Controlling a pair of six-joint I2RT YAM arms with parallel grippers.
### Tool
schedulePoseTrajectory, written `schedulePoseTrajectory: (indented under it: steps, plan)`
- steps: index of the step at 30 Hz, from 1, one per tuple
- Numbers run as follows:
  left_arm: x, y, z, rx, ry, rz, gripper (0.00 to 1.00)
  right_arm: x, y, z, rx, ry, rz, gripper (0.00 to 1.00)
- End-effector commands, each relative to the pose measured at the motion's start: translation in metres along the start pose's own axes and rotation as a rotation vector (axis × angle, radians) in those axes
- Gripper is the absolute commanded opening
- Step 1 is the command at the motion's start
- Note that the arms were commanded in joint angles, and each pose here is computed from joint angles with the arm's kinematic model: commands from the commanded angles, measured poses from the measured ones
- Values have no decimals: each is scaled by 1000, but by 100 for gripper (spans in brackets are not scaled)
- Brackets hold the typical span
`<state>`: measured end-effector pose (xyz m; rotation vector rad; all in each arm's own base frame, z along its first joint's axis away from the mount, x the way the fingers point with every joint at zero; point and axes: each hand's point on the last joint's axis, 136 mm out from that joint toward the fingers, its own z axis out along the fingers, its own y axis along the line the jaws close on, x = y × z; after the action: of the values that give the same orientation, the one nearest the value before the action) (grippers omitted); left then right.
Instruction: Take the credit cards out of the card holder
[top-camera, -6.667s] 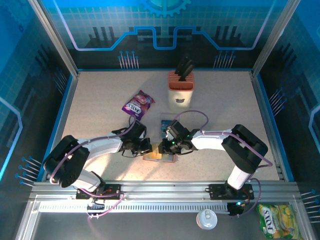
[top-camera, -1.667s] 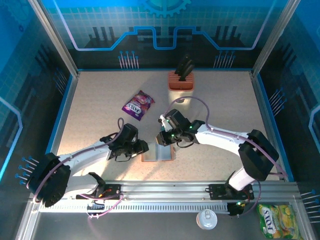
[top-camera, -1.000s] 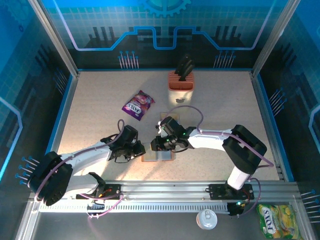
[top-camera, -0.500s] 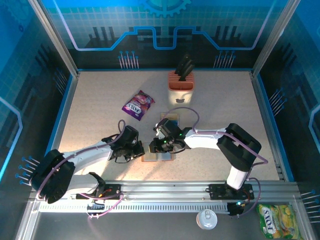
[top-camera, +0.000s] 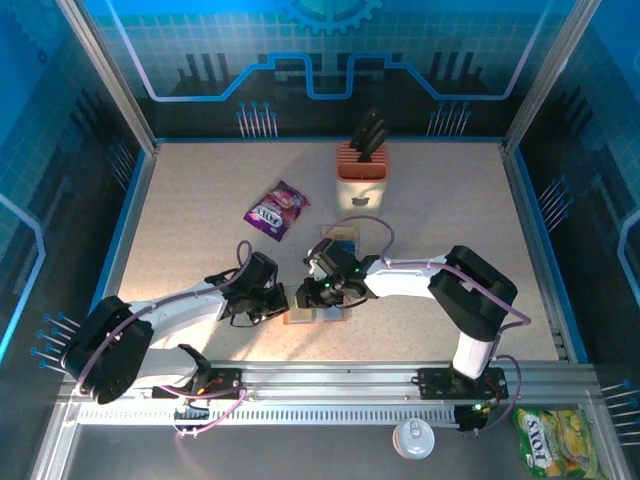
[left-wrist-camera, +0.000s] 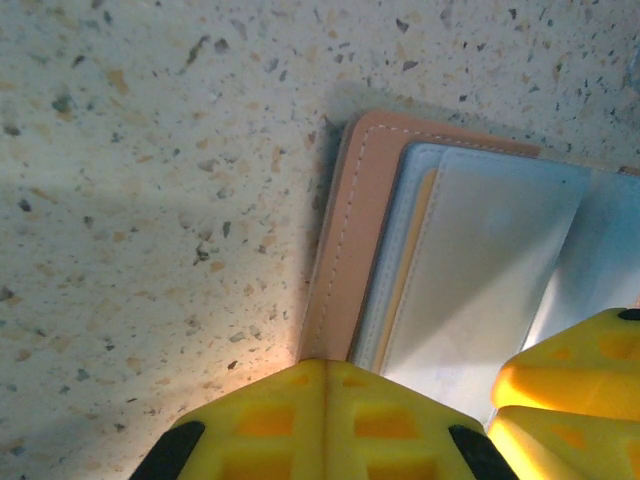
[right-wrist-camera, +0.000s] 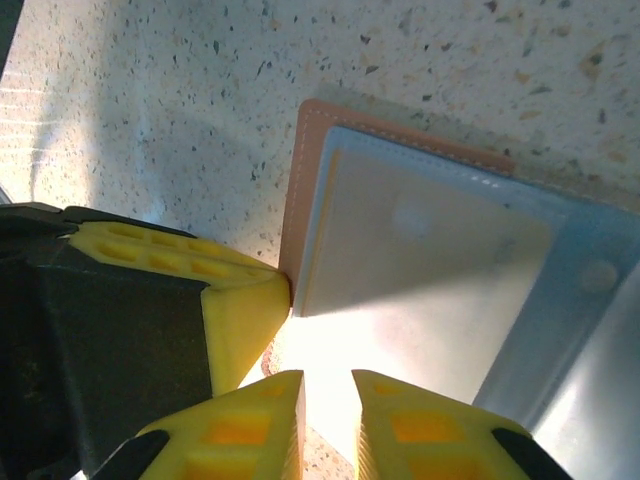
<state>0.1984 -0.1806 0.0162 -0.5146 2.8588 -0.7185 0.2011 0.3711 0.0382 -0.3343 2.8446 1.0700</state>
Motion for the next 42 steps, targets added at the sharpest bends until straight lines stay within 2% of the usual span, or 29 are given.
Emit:
schedulePoseTrajectory:
  steps: [1, 11, 22, 42]
  plan:
    - [6, 11, 5, -27, 28, 2, 4, 5, 4, 6, 7, 28, 10, 25]
    - [7, 12, 6, -27, 33, 3, 4, 10, -7, 8, 60, 42, 31, 31]
    - [7, 13, 8, -32, 35, 1, 5, 11, -22, -7, 173, 23, 24, 32]
    - [3, 16, 8, -56, 34, 4, 6, 12, -28, -15, 137, -18, 55, 32]
